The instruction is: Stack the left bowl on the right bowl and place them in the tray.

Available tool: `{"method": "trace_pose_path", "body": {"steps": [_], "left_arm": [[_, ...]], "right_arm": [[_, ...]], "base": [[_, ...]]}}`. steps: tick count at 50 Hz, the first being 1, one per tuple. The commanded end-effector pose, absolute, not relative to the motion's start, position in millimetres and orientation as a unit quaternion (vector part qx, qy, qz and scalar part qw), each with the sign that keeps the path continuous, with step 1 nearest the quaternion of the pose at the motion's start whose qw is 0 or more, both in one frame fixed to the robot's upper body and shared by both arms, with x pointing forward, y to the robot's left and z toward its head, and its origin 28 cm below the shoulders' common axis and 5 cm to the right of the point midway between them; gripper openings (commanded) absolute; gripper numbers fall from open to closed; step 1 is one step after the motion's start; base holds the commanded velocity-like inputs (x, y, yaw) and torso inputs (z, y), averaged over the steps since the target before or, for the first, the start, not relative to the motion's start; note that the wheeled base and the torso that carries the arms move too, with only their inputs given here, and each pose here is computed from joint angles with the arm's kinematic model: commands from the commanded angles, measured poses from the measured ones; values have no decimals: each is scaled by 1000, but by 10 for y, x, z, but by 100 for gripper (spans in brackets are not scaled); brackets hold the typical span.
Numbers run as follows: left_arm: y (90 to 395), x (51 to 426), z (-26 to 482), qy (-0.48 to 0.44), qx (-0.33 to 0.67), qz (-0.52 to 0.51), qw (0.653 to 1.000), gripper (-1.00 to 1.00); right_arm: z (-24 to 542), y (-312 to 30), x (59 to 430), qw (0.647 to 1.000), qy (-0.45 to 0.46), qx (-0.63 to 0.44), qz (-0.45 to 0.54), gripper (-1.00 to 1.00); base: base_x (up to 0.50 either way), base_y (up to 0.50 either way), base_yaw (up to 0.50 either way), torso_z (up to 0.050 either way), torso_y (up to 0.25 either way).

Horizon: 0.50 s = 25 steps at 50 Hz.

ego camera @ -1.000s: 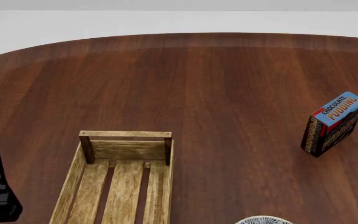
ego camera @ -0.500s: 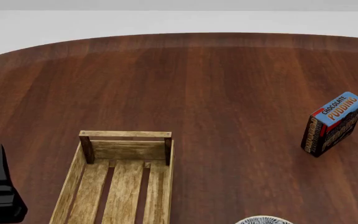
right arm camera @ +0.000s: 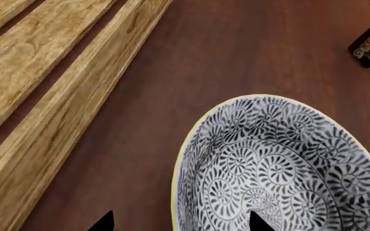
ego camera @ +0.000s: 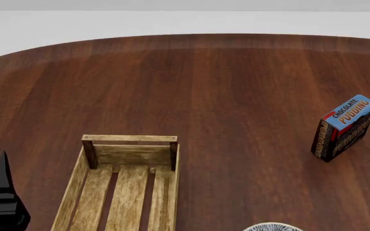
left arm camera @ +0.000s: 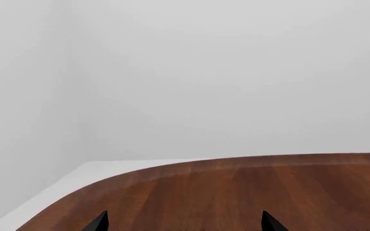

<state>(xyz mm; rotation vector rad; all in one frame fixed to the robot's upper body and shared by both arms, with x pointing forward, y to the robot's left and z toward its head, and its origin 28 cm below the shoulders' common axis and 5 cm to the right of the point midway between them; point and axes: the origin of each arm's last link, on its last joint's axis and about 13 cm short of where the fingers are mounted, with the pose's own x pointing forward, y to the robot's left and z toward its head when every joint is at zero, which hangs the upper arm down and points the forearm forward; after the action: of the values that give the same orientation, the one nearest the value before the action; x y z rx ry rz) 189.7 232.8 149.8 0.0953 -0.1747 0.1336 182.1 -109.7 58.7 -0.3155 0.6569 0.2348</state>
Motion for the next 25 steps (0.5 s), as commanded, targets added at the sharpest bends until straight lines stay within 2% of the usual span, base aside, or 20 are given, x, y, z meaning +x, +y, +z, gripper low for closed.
{"method": "trace_pose_path", "body": {"steps": [1,25], "left_arm": [[2320,1905,1513,-88,48,65,993,100],[2308,1908,1495,-87,48,63,993,100]], "right_arm": [[515,-1096,1842,923,333,-152,120,100],[379,-1132,1902,913,356,-157,119,100]], "base": [[0,0,0,0,0],[0,0,0,0,0]]}}
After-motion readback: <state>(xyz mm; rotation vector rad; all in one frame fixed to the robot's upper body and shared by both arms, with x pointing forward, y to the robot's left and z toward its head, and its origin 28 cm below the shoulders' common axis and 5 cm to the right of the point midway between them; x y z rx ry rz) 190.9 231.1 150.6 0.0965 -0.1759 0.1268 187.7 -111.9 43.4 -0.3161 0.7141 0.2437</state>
